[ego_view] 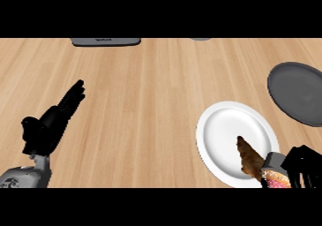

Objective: Pick the cupcake from the plate and place it in the pan

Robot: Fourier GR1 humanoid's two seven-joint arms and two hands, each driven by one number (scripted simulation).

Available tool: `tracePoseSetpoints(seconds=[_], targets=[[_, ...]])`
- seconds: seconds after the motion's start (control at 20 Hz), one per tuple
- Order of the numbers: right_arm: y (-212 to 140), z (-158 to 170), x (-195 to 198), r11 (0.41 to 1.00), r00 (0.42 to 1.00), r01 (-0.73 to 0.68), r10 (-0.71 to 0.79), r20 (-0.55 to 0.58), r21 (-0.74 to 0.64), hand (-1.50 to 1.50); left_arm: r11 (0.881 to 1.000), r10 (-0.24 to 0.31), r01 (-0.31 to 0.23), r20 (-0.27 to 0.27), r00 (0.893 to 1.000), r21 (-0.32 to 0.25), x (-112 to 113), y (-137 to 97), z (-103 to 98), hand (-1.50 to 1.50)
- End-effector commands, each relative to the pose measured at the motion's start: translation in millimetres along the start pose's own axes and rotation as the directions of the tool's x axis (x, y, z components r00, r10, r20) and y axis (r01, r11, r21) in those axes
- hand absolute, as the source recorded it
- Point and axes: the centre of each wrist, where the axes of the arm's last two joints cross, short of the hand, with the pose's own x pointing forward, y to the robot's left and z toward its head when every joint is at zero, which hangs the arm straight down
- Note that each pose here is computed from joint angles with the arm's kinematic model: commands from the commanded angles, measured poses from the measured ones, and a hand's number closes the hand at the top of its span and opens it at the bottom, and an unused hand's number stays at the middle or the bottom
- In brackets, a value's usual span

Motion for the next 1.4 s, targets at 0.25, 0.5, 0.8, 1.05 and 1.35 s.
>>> tracePoseSetpoints(seconds=[0.25, 0.5, 0.8, 1.05, 1.35], targets=[[-10, -27, -57, 0.962, 0.972, 0.212, -0.227, -0.066, -0.173, 1.5, 1.0, 0.002, -0.002, 0.02, 1.0, -0.03, 9, -24, -7, 0.0], [1, -47, -130, 0.964, 0.976, 0.176, -0.198, -0.093, -0.198, 1.5, 0.999, -0.024, 0.024, 0.006, 1.0, -0.037, 14, -21, -7, 0.0], [13, -97, -154, 0.962, 0.982, 0.085, -0.126, -0.144, -0.258, 1.5, 0.999, 0.009, -0.009, 0.005, 1.0, -0.036, 17, -10, -5, 0.0], [34, -117, -206, 0.966, 0.985, 0.072, -0.108, -0.134, -0.248, 1.5, 0.999, -0.011, 0.012, 0.028, 1.0, -0.035, -4, -17, -17, 0.0], [42, -153, -234, 0.962, 0.982, 0.072, -0.115, -0.152, -0.263, 1.5, 0.999, -0.002, 0.003, 0.031, 1.0, -0.048, -2, -16, -11, 0.0]])
